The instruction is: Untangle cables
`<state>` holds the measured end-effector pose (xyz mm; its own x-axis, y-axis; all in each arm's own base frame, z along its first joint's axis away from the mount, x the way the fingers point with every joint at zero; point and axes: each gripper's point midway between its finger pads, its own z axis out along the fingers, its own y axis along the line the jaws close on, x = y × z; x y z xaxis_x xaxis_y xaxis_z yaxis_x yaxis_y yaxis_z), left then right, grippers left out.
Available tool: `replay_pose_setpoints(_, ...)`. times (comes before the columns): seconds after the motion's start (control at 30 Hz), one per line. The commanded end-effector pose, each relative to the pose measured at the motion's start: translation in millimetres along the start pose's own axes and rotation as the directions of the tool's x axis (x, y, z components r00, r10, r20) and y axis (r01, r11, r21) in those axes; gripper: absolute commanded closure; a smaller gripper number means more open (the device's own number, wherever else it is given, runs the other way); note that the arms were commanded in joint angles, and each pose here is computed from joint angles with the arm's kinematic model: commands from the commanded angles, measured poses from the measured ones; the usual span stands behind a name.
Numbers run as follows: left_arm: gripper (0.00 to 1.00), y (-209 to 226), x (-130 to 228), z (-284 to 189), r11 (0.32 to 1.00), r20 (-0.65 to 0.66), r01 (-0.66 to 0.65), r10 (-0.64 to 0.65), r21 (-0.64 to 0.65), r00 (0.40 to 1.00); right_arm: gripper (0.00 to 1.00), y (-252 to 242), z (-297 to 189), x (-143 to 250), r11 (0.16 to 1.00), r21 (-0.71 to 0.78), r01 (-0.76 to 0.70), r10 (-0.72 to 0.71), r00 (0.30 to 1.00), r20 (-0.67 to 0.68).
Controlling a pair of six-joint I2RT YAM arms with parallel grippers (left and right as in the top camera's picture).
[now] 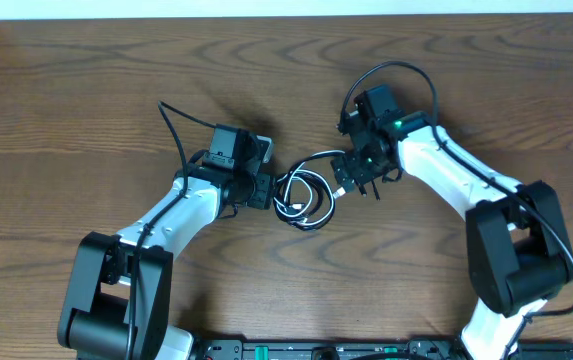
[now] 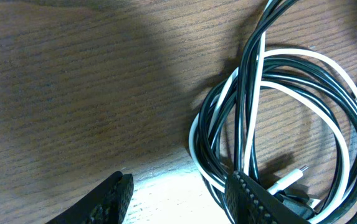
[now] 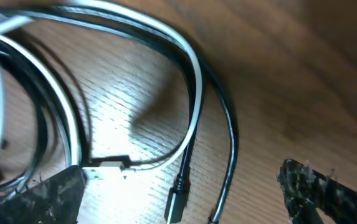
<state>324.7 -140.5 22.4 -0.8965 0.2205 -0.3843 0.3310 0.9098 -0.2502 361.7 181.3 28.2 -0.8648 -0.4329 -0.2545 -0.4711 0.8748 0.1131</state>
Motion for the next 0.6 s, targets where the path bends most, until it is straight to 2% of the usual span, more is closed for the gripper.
replay_pose_setpoints(0.0, 0.47, -1, 4, 4, 1.000, -0.014, 0.005, -0.005, 0.009, 1.000, 0.06, -1, 19, 10, 1.000, -0.005, -0.013, 0.013, 0.998, -0.055)
replay_pose_setpoints(0.1, 0.47, -1, 4, 4, 1.000, -0.014, 0.005, -0.005, 0.009, 1.000, 0.09, -1, 26, 14, 1.000, -0.006, -0.016, 0.015, 0.997, -0.075)
replay_pose_setpoints(0.23, 0.47, -1, 4, 4, 1.000, -0.014, 0.005, -0.005, 0.009, 1.000, 0.25, -3, 28, 19, 1.000, 0.002, -0.017, 0.017, 0.996, -0.090)
replay_pose_setpoints(0.5, 0.46, -1, 3, 4, 1.000, -0.010, 0.004, -0.004, 0.009, 1.000, 0.41, -30, 34, 51, 0.988, 0.152, -0.002, 0.029, 0.984, -0.176)
replay_pose_setpoints(0.57, 0.47, -1, 2, 4, 1.000, -0.008, 0.004, -0.004, 0.009, 1.000, 0.50, -38, 32, 55, 0.980, 0.198, 0.026, 0.013, 0.981, -0.195)
